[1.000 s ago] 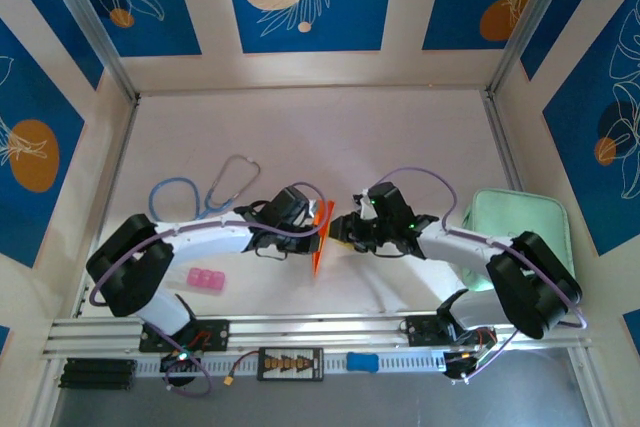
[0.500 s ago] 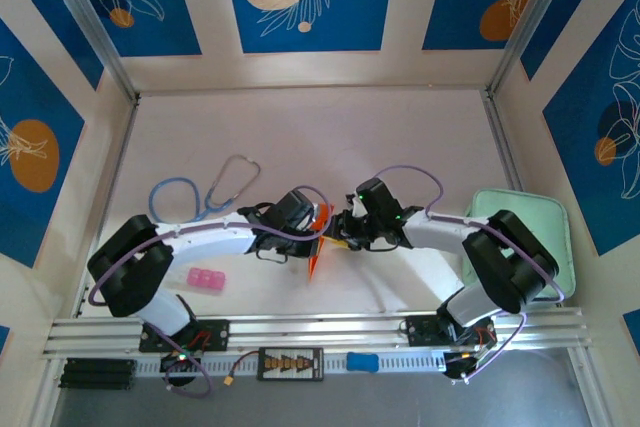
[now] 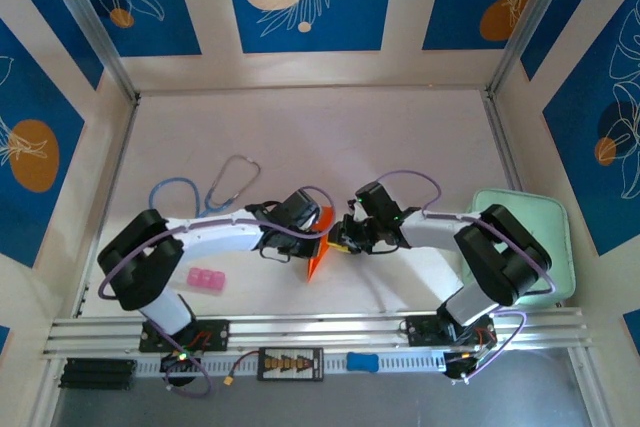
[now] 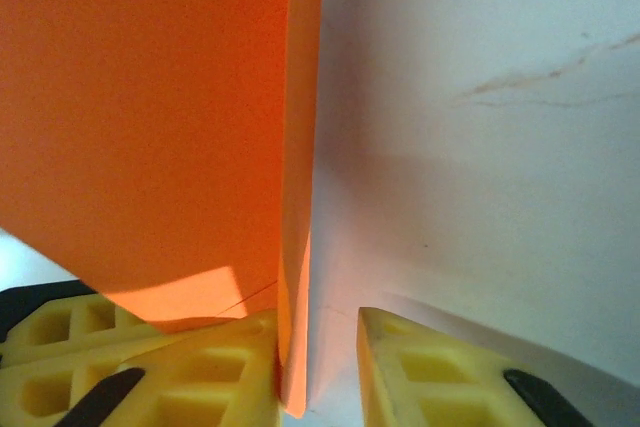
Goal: Fold a paper plane with a square sheet of paper (pick it up from the middle)
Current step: Move a paper plane to the center of the table.
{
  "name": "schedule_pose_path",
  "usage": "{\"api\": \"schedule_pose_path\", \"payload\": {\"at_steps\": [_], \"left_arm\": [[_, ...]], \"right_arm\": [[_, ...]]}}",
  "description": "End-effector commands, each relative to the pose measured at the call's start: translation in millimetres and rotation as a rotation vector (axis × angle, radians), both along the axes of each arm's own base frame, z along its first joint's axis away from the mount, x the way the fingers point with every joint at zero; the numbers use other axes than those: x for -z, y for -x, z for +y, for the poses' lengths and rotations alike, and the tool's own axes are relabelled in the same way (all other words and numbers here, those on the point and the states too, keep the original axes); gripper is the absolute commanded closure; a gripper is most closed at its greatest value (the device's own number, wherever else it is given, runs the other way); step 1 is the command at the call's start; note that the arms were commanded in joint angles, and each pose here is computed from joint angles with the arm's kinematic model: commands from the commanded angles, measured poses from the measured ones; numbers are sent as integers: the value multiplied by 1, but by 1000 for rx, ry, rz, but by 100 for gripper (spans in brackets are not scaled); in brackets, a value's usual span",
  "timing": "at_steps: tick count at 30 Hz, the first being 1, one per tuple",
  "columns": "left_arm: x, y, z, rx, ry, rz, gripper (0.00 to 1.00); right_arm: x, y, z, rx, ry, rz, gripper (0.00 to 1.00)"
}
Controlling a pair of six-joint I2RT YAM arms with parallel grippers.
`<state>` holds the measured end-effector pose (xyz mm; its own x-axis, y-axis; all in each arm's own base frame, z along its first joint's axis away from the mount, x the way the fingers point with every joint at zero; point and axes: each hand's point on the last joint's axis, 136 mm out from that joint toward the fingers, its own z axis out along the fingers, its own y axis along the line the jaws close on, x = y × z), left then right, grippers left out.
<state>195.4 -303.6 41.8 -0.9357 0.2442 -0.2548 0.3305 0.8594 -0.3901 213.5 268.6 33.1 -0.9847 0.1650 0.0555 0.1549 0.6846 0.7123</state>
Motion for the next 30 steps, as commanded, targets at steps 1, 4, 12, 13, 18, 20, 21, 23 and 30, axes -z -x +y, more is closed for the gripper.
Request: {"api": "schedule_pose_path", "payload": {"at_steps": [1, 4, 12, 13, 18, 20, 21, 23, 30], "left_arm": [[2, 4, -4, 37, -24, 12, 91], [2, 6, -7, 44, -24, 16, 88], [3, 7, -9, 49, -23, 24, 82], [3, 7, -8, 49, -25, 25, 81], [6, 10, -9, 55, -28, 37, 81], [7, 10, -10, 58, -30, 38, 80], [7, 10, -10, 58, -31, 39, 80], [8, 10, -10, 59, -35, 41, 81], [12, 13, -11, 69, -49, 43, 81]], "right_arm": [[6, 6, 0, -10, -11, 35, 78], [9, 6, -1, -4, -7, 44, 81], [11, 7, -2, -2, -4, 54, 84], [12, 7, -2, -2, -3, 54, 85], [12, 7, -1, -3, -10, 59, 89], [11, 7, -1, -3, -11, 56, 90], [12, 7, -1, -4, -11, 57, 90], [12, 7, -1, -3, -14, 56, 91], [13, 7, -2, 1, -15, 58, 93]]}}
